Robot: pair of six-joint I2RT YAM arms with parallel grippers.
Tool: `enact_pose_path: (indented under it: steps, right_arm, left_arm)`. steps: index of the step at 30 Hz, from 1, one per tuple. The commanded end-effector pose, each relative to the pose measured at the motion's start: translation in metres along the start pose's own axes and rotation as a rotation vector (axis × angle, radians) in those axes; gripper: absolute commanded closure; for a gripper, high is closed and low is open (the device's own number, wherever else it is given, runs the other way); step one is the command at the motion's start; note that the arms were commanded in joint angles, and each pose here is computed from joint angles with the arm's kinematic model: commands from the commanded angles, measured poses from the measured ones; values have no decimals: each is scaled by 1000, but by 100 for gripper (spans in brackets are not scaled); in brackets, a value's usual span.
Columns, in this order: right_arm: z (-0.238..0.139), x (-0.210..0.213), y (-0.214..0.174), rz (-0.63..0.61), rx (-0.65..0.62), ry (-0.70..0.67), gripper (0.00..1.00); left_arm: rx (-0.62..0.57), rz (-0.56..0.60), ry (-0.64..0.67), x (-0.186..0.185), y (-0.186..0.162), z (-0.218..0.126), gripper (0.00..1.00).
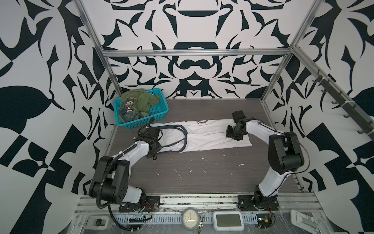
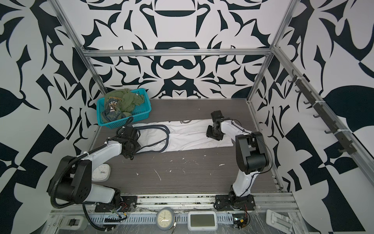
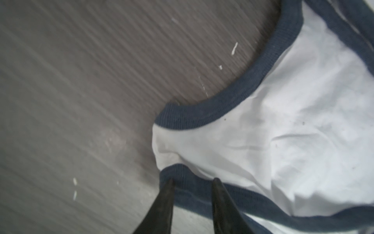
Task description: Fold and stack the tank tops
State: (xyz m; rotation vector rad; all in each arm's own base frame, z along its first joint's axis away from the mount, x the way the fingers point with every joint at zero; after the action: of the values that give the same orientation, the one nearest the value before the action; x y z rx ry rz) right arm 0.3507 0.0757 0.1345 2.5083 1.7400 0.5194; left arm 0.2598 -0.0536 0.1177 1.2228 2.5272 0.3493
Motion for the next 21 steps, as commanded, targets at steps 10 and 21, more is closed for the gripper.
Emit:
enact_pose_path:
  steps: [10, 21]
  right_arm:
    - [-8, -6, 3, -4, -43, -42, 57]
    - [-6, -10, 2, 7, -35, -47, 57]
  left_arm:
    - [-41, -28, -14, -12, 30, 4, 100]
    - [-49, 38, 152, 8, 22, -32, 75]
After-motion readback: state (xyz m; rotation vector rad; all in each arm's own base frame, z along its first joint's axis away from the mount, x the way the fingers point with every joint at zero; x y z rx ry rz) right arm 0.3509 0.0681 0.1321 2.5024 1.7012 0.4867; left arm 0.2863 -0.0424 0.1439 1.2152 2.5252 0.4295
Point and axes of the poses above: each gripper's point midway between its finger pads, its own z axis out along the fingers, its own x axis along the line the jaws close on, y = z × x, the point moved 9 cm from there along -z, back along the fingers, and after that the axes turned 3 degrees about z, right-handed, at the moved point
